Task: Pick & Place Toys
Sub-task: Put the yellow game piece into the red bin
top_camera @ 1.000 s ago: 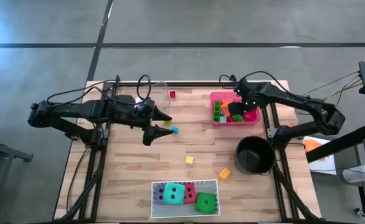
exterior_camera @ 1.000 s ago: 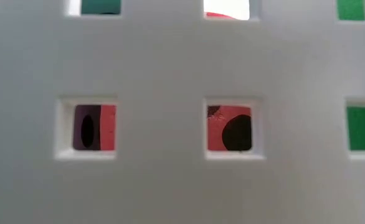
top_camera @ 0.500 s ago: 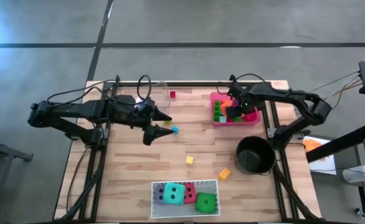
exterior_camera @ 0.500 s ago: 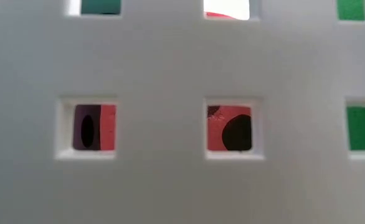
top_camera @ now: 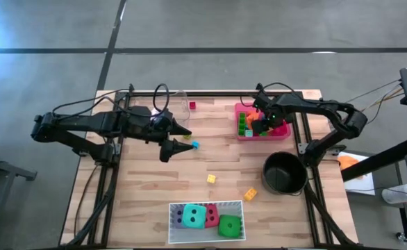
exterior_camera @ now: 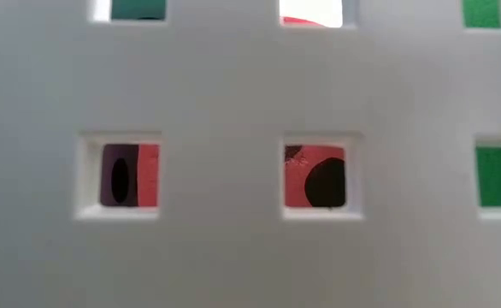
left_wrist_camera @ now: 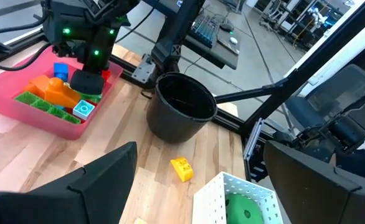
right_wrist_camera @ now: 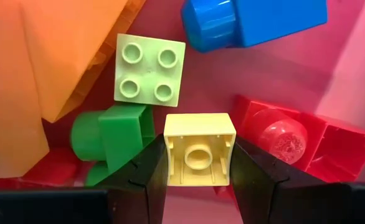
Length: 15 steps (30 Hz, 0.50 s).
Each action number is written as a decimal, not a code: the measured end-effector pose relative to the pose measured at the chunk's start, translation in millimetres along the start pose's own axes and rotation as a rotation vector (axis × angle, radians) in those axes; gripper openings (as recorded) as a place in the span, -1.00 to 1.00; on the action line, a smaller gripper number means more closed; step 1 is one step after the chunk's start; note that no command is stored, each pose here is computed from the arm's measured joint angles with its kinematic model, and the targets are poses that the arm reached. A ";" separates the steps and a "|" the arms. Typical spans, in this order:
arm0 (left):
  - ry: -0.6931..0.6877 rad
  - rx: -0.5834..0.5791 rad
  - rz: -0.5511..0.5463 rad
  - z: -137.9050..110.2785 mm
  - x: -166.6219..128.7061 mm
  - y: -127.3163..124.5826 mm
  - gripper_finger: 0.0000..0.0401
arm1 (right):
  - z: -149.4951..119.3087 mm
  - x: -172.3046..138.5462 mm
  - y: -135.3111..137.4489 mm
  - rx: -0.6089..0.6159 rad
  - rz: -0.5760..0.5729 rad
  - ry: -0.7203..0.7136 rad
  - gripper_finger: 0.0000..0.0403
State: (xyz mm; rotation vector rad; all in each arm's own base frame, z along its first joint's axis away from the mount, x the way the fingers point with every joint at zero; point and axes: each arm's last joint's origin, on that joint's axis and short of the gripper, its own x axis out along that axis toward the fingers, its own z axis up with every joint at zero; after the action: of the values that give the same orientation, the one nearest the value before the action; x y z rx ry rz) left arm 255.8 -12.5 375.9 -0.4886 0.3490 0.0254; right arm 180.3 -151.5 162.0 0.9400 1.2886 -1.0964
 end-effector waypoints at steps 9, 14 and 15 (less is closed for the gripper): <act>0.000 0.000 0.000 -0.1 0.1 0.1 0.74 | 0.4 -0.1 0.2 -0.008 0.002 -0.003 -0.33; 0.000 0.000 0.000 -0.1 0.1 0.1 0.74 | 0.0 -0.2 1.1 -0.040 0.030 0.012 -0.33; 0.000 0.000 0.000 -0.1 0.1 0.1 0.74 | 0.0 -0.3 1.4 -0.052 0.037 0.016 -0.33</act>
State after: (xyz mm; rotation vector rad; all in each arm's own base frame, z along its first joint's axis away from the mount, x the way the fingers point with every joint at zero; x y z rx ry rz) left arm 255.8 -12.5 375.7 -0.4885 0.3496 0.0257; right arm 181.7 -151.1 162.1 0.9317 1.3013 -1.0240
